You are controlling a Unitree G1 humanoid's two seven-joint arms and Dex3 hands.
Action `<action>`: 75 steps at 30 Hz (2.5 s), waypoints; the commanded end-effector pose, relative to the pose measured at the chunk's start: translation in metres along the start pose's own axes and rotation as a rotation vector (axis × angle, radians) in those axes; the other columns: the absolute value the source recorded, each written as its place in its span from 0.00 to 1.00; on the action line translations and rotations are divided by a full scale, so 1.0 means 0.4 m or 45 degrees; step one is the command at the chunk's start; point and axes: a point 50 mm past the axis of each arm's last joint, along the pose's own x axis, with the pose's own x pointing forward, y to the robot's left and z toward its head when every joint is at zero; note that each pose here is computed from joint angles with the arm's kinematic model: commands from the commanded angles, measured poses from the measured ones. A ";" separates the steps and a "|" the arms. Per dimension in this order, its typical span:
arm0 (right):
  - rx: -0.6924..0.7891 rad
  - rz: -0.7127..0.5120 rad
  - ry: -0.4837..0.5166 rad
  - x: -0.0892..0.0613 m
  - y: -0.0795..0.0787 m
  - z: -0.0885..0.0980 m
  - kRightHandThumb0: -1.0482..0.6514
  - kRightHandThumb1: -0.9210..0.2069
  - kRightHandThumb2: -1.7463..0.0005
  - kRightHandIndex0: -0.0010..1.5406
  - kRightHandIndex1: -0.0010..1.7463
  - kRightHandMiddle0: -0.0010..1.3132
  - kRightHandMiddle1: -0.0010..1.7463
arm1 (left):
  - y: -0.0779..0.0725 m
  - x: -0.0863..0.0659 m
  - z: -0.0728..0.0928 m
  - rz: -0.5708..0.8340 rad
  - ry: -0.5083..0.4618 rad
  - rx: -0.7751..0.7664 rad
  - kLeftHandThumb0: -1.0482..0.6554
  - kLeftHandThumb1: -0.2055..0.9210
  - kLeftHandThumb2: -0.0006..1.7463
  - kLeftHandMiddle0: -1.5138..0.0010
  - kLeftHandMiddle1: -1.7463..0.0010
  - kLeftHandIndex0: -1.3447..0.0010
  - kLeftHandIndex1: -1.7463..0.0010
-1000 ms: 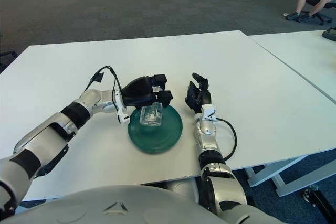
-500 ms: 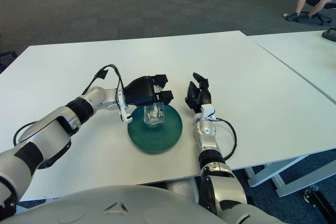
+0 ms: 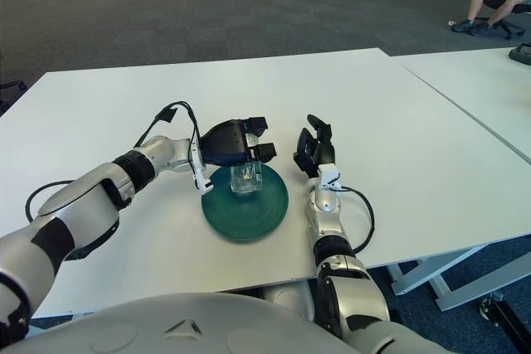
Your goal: Put the bottle into the plate.
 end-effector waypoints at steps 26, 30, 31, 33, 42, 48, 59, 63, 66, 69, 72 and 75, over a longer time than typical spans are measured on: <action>0.060 0.050 0.113 -0.045 0.006 -0.048 0.25 0.00 0.54 0.26 0.01 0.00 0.41 | 0.080 -0.020 0.037 0.148 -0.177 -0.195 0.61 0.40 0.81 0.55 0.00 0.68 0.00; 0.068 0.054 0.109 -0.045 0.008 -0.046 0.25 0.00 0.55 0.26 0.01 0.00 0.42 | 0.099 -0.024 0.031 0.129 -0.202 -0.212 0.61 0.38 0.82 0.55 0.00 0.67 0.00; 0.069 0.055 0.108 -0.045 0.009 -0.046 0.25 0.00 0.55 0.26 0.01 0.00 0.42 | 0.108 -0.026 0.027 0.123 -0.214 -0.214 0.61 0.37 0.83 0.54 0.00 0.67 0.00; 0.069 0.057 0.106 -0.046 0.009 -0.045 0.25 0.00 0.55 0.26 0.01 0.00 0.42 | 0.121 -0.028 0.022 0.113 -0.232 -0.215 0.61 0.34 0.85 0.52 0.00 0.64 0.00; 0.067 0.061 0.101 -0.047 0.009 -0.045 0.26 0.00 0.55 0.26 0.01 0.00 0.43 | 0.140 -0.026 0.018 0.106 -0.270 -0.177 0.61 0.22 0.94 0.45 0.00 0.56 0.01; 0.066 0.065 0.101 -0.047 0.009 -0.045 0.26 0.00 0.55 0.26 0.01 0.00 0.43 | 0.143 -0.026 0.020 0.109 -0.296 -0.199 0.61 0.23 0.93 0.46 0.00 0.57 0.01; 0.071 0.066 0.098 -0.049 0.010 -0.045 0.25 0.00 0.55 0.26 0.01 0.00 0.43 | 0.099 -0.022 0.035 0.062 -0.247 -0.234 0.61 0.27 0.90 0.48 0.00 0.59 0.00; 0.074 0.064 0.099 -0.051 0.009 -0.045 0.25 0.00 0.55 0.26 0.01 0.00 0.43 | 0.103 -0.021 0.030 0.073 -0.211 -0.225 0.61 0.34 0.85 0.53 0.00 0.64 0.00; 0.068 0.061 0.103 -0.053 0.006 -0.047 0.25 0.00 0.55 0.27 0.01 0.00 0.42 | 0.098 -0.018 0.031 0.093 -0.174 -0.205 0.61 0.39 0.82 0.55 0.00 0.67 0.00; 0.060 0.058 0.107 -0.055 0.004 -0.048 0.25 0.00 0.55 0.27 0.01 0.00 0.42 | 0.092 -0.015 0.034 0.116 -0.150 -0.175 0.61 0.41 0.80 0.57 0.00 0.69 0.00; 0.058 0.057 0.106 -0.056 0.004 -0.048 0.26 0.00 0.55 0.27 0.01 0.00 0.42 | 0.075 -0.012 0.038 0.112 -0.126 -0.152 0.61 0.39 0.81 0.56 0.00 0.67 0.00; 0.062 0.054 0.105 -0.057 0.006 -0.048 0.26 0.00 0.55 0.27 0.01 0.00 0.42 | 0.064 -0.013 0.041 0.107 -0.112 -0.140 0.61 0.37 0.83 0.54 0.00 0.66 0.00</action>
